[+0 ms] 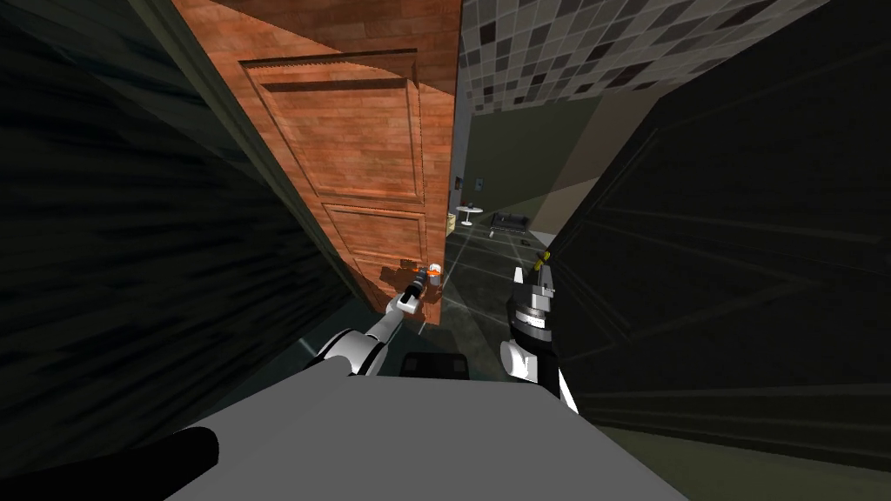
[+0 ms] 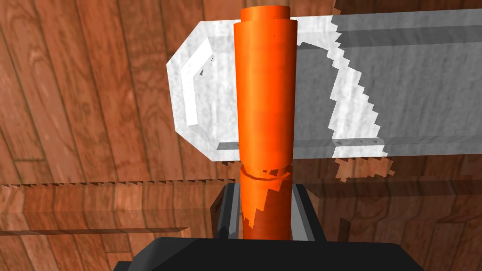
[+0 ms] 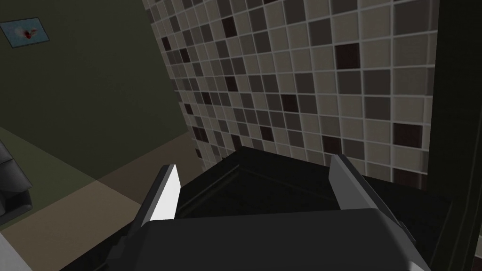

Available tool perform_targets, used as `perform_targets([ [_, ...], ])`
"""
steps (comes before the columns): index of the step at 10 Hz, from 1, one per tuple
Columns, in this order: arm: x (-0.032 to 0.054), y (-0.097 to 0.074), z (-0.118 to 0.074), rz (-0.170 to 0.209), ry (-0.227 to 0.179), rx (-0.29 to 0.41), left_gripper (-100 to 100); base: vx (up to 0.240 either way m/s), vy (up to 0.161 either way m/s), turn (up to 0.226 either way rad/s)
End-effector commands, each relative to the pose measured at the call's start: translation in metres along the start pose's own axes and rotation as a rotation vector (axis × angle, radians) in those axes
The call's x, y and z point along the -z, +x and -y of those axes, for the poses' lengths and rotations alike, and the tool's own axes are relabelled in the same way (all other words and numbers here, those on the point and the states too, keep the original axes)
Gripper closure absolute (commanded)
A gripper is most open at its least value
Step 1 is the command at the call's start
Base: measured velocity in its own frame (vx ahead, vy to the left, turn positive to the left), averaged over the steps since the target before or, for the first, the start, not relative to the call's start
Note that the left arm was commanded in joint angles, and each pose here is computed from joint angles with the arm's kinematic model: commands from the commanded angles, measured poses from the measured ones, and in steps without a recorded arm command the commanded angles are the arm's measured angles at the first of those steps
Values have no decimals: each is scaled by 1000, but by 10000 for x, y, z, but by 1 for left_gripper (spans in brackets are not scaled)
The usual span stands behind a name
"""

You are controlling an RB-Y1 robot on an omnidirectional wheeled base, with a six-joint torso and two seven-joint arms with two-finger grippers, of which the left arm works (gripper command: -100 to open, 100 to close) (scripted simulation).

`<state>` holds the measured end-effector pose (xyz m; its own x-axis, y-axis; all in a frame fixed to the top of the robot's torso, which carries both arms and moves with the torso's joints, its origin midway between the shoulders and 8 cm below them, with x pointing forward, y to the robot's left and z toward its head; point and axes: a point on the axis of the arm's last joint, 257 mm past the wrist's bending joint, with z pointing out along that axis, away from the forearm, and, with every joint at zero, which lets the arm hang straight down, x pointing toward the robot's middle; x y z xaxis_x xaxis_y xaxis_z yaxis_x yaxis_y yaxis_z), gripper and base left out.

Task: Push the door open

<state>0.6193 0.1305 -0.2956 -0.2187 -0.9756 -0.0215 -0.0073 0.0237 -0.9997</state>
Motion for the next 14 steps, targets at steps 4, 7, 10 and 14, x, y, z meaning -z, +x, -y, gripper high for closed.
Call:
perform_targets([
  [4,26,-426,16,71,7,-7,100,129,-121,61],
  [7,60,-661,17,116,8,-4,100,128,-133,75],
  [10,100,-795,-37,144,-3,-1,100,130,-134,66],
  [14,108,-915,15,169,8,2,100,41,-58,30],
])
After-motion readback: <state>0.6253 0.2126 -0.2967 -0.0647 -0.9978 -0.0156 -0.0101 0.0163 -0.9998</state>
